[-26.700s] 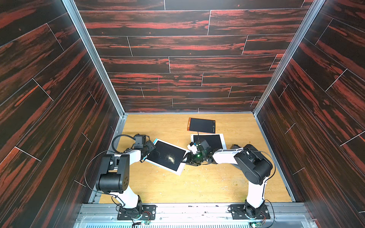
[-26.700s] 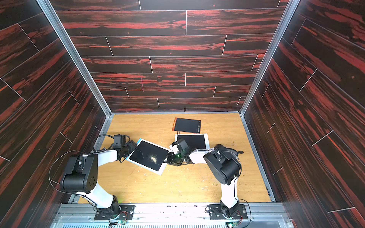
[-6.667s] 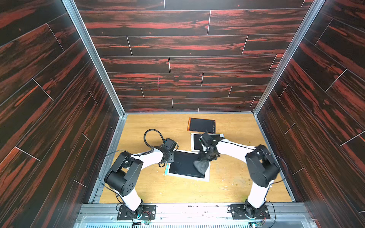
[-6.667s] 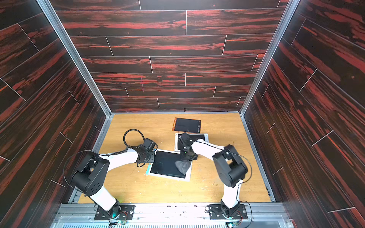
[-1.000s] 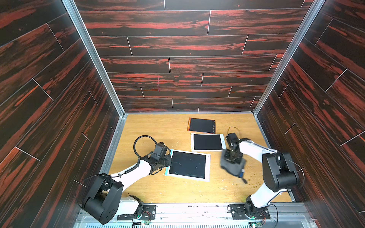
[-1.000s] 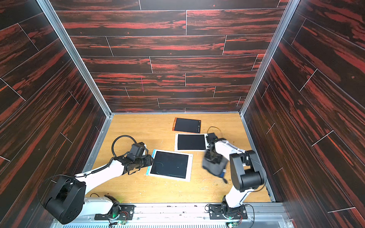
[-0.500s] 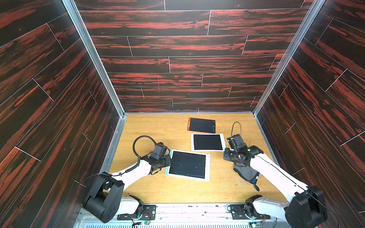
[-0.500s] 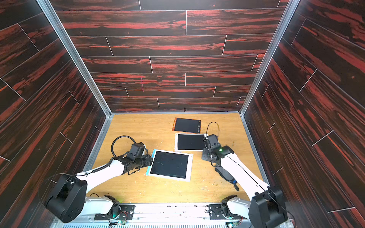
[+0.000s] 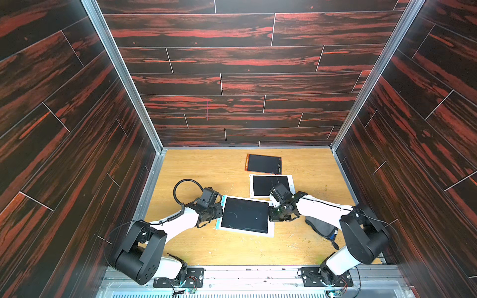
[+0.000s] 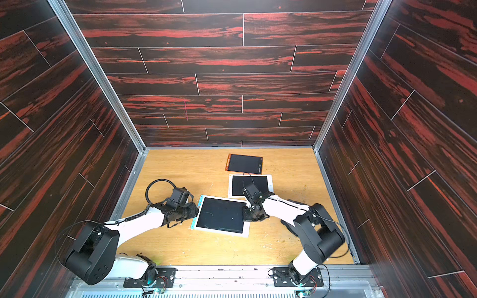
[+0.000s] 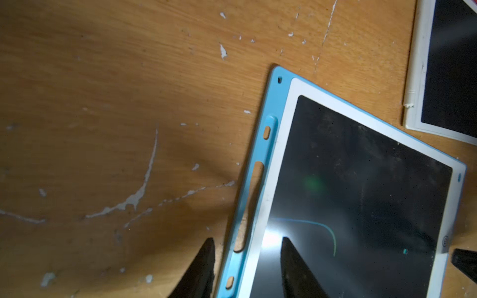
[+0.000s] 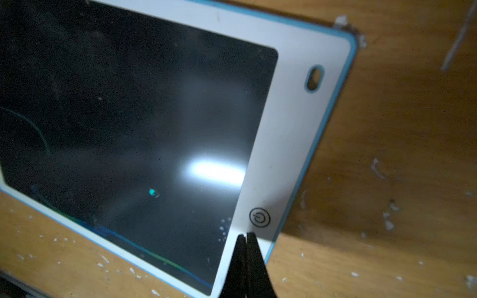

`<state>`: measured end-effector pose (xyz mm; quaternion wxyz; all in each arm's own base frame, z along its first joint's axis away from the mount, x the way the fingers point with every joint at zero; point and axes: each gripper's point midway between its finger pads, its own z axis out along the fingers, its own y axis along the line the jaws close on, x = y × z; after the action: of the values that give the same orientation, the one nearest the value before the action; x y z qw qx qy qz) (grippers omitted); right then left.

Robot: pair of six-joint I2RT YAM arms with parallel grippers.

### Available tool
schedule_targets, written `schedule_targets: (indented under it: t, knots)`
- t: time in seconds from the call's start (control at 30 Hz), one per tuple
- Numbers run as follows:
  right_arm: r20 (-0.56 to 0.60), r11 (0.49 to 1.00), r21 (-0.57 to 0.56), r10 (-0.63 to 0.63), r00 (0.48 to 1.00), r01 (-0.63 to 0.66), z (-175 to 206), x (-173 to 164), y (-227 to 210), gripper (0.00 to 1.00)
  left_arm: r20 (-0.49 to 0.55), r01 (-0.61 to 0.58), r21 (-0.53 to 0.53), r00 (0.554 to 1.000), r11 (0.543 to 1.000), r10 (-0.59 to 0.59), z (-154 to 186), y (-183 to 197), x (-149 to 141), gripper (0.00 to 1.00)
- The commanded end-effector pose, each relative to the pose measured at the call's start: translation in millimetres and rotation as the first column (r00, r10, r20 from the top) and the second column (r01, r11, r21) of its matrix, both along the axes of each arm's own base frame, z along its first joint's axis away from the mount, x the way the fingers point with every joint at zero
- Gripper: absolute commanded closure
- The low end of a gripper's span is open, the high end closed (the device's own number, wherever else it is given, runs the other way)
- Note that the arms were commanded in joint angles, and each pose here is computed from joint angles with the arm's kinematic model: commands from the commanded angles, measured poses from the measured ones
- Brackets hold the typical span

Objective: Wipe the drawing tablet
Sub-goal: Move the cleaning item to the center of the board.

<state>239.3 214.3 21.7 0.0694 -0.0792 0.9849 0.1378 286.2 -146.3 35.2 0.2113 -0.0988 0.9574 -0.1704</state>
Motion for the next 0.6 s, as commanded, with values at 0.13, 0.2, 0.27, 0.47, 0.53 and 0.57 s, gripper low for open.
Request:
schedule_targets:
  t: [0.13,0.2,0.27,0.47,0.53,0.57]
  knots:
    - [-0.004,0.997,-0.076,-0.015,1.0,0.015,-9.2,5.8,-7.2,1.0,-0.003,-0.009,0.018,1.0,1.0,0.009,0.5,6.0,-3.2,0.57]
    - [-0.013,0.994,-0.107,-0.017,1.0,0.015,-14.8,5.4,-11.7,1.0,-0.002,-0.008,0.016,1.0,1.0,0.008,0.6,5.6,-3.1,0.57]
    - [-0.022,0.989,-0.146,-0.021,1.0,0.018,-21.6,4.7,-17.0,1.0,-0.001,-0.007,0.015,1.0,1.0,0.007,0.5,5.3,-3.0,0.57]
    - [-0.025,0.953,-0.298,-0.069,0.997,0.058,-38.8,6.7,-37.3,1.0,-0.001,-0.01,0.013,1.0,1.0,0.01,-0.6,6.2,-3.7,0.57]
    - [-0.036,0.952,-0.299,-0.081,0.996,0.067,-43.1,6.7,-36.2,1.0,-0.004,-0.009,0.016,1.0,1.0,0.009,-1.9,6.6,-4.4,0.57]
    - [-0.048,0.953,-0.294,-0.088,0.995,0.07,-46.3,5.8,-34.2,1.0,-0.004,-0.01,0.015,1.0,1.0,0.01,-2.4,6.8,-4.7,0.57]
